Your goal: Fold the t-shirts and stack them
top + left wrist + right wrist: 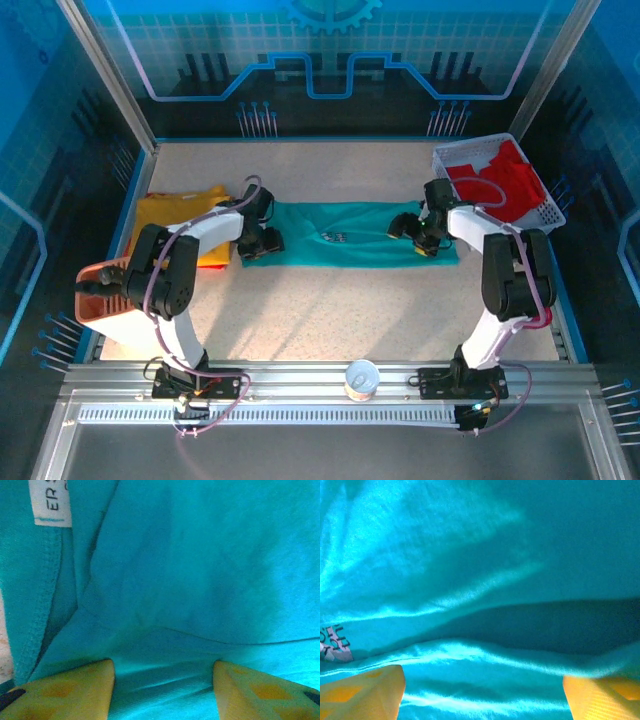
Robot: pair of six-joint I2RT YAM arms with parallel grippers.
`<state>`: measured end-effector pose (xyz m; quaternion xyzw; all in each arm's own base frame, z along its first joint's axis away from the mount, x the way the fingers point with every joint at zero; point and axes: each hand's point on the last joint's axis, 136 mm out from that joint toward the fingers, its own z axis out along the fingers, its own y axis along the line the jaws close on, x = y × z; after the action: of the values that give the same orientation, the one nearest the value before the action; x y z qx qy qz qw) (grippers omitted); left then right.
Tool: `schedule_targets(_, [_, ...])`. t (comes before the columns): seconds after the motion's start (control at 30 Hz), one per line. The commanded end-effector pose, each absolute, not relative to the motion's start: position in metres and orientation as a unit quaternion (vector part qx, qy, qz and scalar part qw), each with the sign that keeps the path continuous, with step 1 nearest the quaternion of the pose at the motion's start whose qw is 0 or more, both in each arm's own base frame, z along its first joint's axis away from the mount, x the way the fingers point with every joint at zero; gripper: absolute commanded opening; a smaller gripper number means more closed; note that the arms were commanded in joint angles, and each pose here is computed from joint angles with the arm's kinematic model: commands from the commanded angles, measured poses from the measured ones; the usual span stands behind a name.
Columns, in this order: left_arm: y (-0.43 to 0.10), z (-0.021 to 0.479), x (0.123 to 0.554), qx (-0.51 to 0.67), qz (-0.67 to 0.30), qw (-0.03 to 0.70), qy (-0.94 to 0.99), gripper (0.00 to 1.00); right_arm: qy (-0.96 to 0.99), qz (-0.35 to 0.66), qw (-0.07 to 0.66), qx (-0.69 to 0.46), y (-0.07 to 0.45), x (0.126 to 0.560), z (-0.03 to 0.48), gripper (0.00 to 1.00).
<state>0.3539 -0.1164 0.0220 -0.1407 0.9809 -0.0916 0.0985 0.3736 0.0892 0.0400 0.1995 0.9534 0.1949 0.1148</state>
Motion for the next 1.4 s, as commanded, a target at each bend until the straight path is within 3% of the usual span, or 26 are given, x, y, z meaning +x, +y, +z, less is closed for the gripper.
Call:
schedule_targets(0.0, [-0.113, 0.019, 0.354, -0.126, -0.077, 0.097, 0.984, 0.55, 0.949, 0.195, 0.145, 0.201, 0.078, 0.401, 0.048, 0.83])
schedule_targets(0.27, [-0.109, 0.033, 0.358, -0.131, -0.091, 0.106, 0.981, 0.55, 0.944, 0.213, 0.157, 0.198, 0.072, 0.412, 0.061, 0.83])
schedule_targets(0.53, [-0.089, 0.128, 0.382, -0.150, -0.160, 0.179, 0.959, 0.60, 0.959, 0.140, 0.184, 0.163, 0.047, 0.398, 0.093, 0.85])
schedule_targets(0.67, [-0.090, 0.148, 0.384, -0.151, -0.168, 0.192, 0.955, 0.61, 0.964, 0.100, 0.181, 0.168, 0.030, 0.396, 0.084, 0.81])
schedule_targets(0.83, [-0.107, 0.124, 0.387, -0.165, -0.191, 0.166, 0.953, 0.54, 0.968, 0.076, 0.164, 0.176, 0.020, 0.409, 0.060, 0.53])
schedule_targets(0.9, [-0.117, 0.109, 0.385, -0.159, -0.186, 0.148, 0.958, 0.54, 0.968, 0.069, 0.163, 0.178, 0.018, 0.415, 0.053, 0.49])
schedule_targets(1.1, [-0.150, 0.074, 0.381, -0.135, -0.171, 0.111, 0.970, 0.54, 0.973, 0.045, 0.147, 0.175, 0.015, 0.425, 0.040, 0.54])
schedule_targets(1.37, [-0.153, 0.032, 0.389, -0.118, -0.134, 0.068, 0.982, 0.57, 0.985, 0.020, 0.090, 0.148, 0.020, 0.416, 0.013, 0.65])
